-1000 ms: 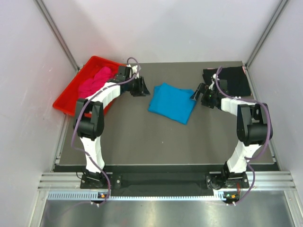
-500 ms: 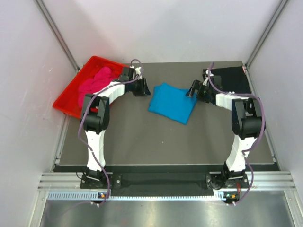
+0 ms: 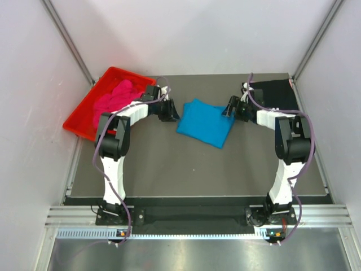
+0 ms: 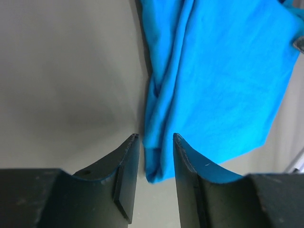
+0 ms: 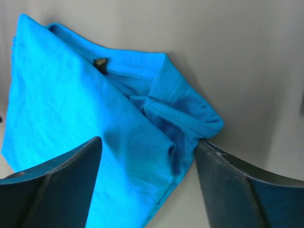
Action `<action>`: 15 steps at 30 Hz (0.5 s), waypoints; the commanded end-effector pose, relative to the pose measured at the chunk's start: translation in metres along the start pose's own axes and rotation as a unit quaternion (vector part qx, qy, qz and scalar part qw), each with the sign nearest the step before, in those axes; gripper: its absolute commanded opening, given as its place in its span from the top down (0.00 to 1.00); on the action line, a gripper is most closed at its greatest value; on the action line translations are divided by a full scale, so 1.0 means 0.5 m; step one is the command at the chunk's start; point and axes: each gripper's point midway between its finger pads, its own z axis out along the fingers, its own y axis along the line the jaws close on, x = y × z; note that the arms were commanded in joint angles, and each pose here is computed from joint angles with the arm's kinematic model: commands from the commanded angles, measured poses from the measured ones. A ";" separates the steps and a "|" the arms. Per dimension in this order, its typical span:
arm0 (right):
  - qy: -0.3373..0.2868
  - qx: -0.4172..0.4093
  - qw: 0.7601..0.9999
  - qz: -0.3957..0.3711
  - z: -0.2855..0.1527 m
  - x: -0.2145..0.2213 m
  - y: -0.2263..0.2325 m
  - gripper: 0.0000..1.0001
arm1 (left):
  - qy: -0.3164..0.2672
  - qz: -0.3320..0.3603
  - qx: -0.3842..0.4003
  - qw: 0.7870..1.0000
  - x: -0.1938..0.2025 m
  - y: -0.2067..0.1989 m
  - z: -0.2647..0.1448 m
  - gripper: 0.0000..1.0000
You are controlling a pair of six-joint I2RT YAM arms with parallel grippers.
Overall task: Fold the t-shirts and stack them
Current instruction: Fold the tshirt, then neatly place the folded tshirt to the corner
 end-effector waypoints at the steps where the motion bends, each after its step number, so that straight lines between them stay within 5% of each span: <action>1: 0.037 0.000 0.999 0.000 0.008 0.034 -0.017 0.26 | -0.024 0.014 0.041 0.999 -0.024 -0.079 -0.064 0.60; 8: 0.046 -0.014 0.999 0.005 0.015 0.034 -0.016 0.53 | -0.012 0.038 0.062 0.997 0.019 -0.158 -0.141 0.60; 15: 0.025 -0.016 0.999 -0.024 -0.017 -0.013 -0.005 1.00 | 0.008 0.060 0.078 0.995 0.097 -0.207 -0.177 0.61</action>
